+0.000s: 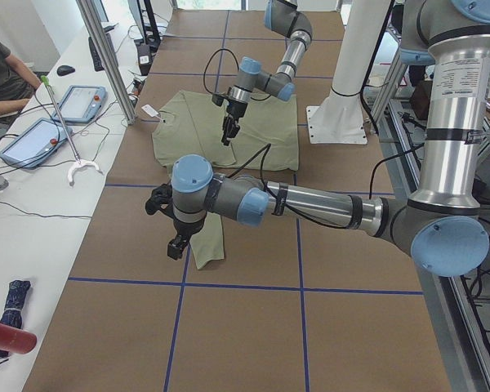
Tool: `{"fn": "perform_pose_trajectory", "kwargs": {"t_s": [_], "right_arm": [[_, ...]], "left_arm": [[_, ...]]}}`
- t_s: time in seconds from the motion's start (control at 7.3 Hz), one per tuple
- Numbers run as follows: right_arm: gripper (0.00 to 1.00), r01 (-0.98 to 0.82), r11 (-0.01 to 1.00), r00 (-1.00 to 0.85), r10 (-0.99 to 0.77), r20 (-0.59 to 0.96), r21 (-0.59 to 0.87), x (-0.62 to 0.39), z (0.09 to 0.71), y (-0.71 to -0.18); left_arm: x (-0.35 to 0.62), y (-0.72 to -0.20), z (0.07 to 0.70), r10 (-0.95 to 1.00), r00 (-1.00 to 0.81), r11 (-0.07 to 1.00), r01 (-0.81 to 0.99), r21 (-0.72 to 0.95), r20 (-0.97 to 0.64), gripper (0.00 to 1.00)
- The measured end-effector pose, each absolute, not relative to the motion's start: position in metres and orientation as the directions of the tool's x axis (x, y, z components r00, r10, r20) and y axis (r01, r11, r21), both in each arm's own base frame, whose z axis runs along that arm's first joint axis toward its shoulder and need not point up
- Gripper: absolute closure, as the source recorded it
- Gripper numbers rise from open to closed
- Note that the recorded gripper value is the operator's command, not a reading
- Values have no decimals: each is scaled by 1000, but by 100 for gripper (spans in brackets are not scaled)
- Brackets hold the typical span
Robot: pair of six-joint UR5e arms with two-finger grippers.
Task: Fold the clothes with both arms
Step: 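Lay the sleeve across the chest toward the left gripper and release, then withdraw the right gripper while the left gripper moves to the other cuff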
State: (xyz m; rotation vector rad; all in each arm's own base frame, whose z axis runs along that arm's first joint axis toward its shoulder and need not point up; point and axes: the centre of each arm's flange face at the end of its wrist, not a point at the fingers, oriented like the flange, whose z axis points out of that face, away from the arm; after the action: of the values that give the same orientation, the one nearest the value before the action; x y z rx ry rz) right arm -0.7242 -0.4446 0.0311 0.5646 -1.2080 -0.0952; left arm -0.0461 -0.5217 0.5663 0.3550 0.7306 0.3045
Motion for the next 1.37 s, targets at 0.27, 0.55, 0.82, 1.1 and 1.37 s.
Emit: {"fn": "perform_pose_trajectory", "kwargs": {"t_s": [0.27,0.55,0.82,1.1,1.37], "right_arm": [[0,-253,877,380,-299,875,409,-721,30,-450],[0,-192,927,479,-199,855,323,-678,22,-482],[0,-104,975,579,-101,809,196,-593,61,-521],[0,-23,982,660,-125,741,187,-499,141,-530],[0,62,979,672,-185,717,195,-400,220,-542]], "left_arm": [[-45,-522,565,367,709,906,-125,404,-603,0],[-16,-523,568,258,707,937,-17,349,-658,0],[19,-504,597,128,681,957,107,271,-721,0],[57,-482,622,-36,673,952,249,180,-739,0],[98,-473,643,-164,653,927,358,110,-739,0]]}}
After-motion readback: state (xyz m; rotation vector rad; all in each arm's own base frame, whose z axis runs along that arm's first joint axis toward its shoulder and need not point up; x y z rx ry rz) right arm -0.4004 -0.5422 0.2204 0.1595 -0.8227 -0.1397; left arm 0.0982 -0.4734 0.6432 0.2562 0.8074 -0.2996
